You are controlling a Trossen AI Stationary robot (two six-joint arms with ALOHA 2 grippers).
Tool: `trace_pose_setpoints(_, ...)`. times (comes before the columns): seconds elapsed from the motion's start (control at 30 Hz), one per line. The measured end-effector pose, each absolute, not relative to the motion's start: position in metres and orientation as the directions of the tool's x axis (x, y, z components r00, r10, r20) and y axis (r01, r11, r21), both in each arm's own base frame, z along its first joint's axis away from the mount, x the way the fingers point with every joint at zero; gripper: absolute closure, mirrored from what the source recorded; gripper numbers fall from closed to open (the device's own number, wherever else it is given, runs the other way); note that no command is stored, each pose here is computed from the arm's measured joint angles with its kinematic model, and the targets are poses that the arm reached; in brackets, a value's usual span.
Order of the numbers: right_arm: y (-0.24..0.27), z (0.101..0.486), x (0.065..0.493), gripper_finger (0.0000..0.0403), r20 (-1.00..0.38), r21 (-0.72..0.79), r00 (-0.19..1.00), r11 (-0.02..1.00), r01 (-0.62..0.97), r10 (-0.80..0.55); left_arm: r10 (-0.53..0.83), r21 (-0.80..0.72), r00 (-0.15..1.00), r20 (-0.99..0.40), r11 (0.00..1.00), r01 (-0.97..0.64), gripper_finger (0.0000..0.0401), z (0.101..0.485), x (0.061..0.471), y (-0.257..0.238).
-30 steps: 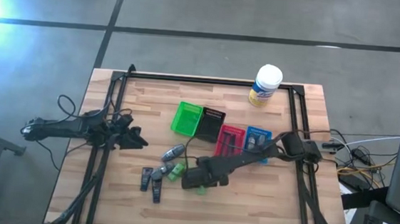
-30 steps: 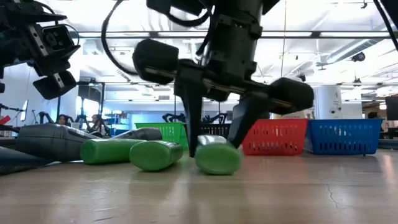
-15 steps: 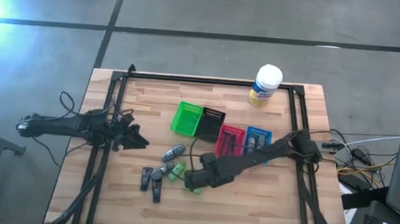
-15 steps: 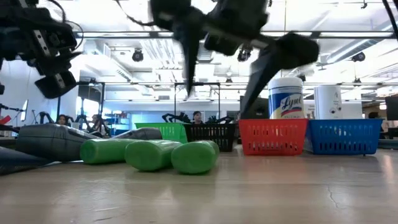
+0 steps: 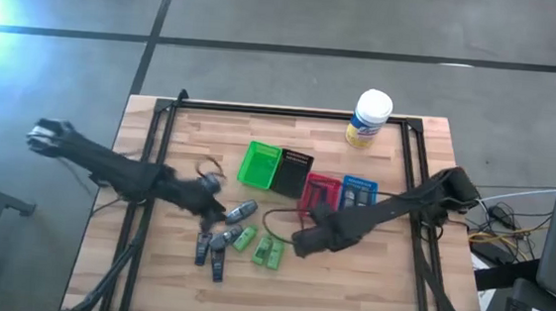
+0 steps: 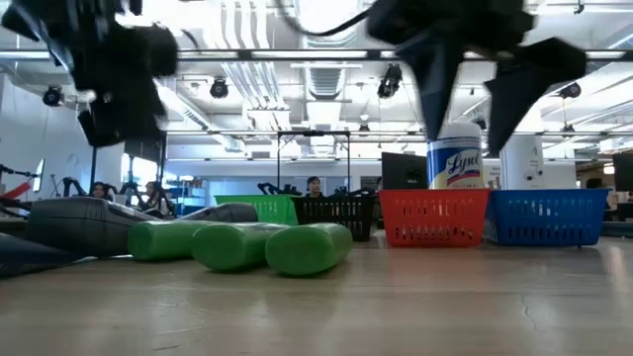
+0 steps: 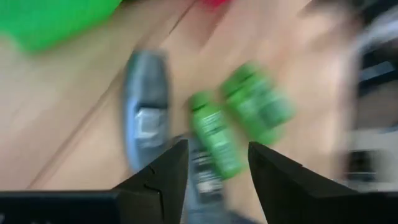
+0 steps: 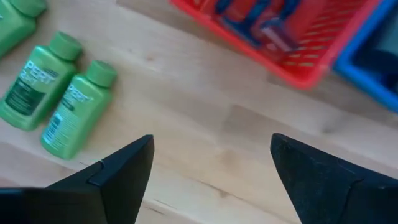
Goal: Pick & Place Travel size toiletries
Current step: Put the shampoo into the black bin
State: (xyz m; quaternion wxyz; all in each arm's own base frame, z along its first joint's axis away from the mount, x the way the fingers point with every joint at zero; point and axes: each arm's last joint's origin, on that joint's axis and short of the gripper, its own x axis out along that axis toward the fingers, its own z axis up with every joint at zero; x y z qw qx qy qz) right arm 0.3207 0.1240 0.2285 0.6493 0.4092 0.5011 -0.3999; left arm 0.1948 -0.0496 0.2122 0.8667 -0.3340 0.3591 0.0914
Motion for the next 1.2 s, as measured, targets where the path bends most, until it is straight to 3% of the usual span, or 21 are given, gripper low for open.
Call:
trace_pose_setpoints(0.23, 0.125, 0.236, 0.282, 0.0103, -0.955, 0.159, 0.241, 0.384, 0.91, -0.176, -0.002, -0.349, 0.593, -0.805, 0.81, -0.471, 0.0216, 0.204, 0.249, -0.085)
trace_pose_setpoints(0.63, 0.126, 0.225, 0.267, 0.0082, -0.945, 0.099, 0.231, 0.472, 0.876, -0.23, 0.019, -0.251, 0.519, -0.854, 0.86, -0.445, 0.0108, 0.184, 0.306, -0.115)
trace_pose_setpoints(1.0, 0.125, 0.225, 0.267, 0.0064, -0.927, 0.073, 0.252, 0.525, 0.848, -0.278, 0.052, -0.177, 0.434, -0.899, 0.864, -0.471, 0.011, 0.165, 0.304, -0.113)
trace_pose_setpoints(1.2, 0.124, 0.222, 0.266, 0.0077, -0.921, 0.053, 0.251, 0.543, 0.838, -0.297, 0.074, -0.104, 0.425, -0.902, 0.919, -0.38, 0.011, 0.158, 0.305, -0.113)
